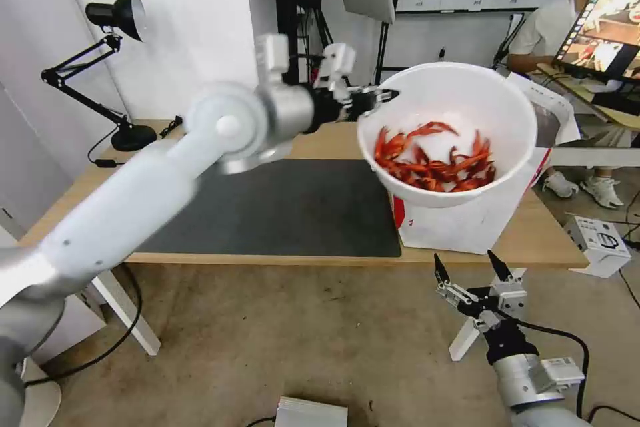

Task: Pick up the trash from the table and place it into the takeout bag.

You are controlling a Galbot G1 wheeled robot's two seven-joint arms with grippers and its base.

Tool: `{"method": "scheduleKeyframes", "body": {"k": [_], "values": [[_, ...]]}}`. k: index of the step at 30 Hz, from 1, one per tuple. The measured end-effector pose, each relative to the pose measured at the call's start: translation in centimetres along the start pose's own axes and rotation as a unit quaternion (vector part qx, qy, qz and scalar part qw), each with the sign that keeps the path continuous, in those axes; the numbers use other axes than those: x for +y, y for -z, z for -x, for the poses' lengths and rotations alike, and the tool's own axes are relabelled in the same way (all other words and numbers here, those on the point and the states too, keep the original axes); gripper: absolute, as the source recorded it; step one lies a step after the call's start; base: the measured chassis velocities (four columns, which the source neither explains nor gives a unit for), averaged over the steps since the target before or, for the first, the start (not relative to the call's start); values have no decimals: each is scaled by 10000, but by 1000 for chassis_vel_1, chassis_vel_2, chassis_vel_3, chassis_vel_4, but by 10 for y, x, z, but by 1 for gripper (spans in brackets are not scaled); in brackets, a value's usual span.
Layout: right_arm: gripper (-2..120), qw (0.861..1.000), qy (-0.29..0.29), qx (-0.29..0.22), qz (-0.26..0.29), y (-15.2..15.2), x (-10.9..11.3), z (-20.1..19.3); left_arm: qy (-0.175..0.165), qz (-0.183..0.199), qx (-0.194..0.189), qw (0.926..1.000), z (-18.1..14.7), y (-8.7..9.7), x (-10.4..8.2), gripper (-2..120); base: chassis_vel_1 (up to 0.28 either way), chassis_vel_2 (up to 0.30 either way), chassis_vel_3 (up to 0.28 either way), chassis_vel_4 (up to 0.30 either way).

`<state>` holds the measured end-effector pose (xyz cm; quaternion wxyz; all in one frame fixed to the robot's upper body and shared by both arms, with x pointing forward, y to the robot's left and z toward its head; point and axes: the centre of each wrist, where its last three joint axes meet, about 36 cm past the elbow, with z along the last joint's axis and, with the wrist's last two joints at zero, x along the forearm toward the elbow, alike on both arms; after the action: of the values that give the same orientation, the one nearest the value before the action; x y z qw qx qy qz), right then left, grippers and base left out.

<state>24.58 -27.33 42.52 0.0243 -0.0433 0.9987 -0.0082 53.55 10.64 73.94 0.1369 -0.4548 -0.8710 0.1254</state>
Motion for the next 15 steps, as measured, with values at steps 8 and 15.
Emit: {"method": "scheduleKeyframes", "body": {"k": [8, 15], "values": [[100, 10000, 0, 0, 0, 0, 0, 0, 45, -50, -7, 10000, 32, 14, -3, 0, 0, 0, 0, 0], [100, 10000, 0, 0, 0, 0, 0, 0, 106, -97, -52, 9999, 59, 25, -7, 0, 0, 0, 0, 0]]}}
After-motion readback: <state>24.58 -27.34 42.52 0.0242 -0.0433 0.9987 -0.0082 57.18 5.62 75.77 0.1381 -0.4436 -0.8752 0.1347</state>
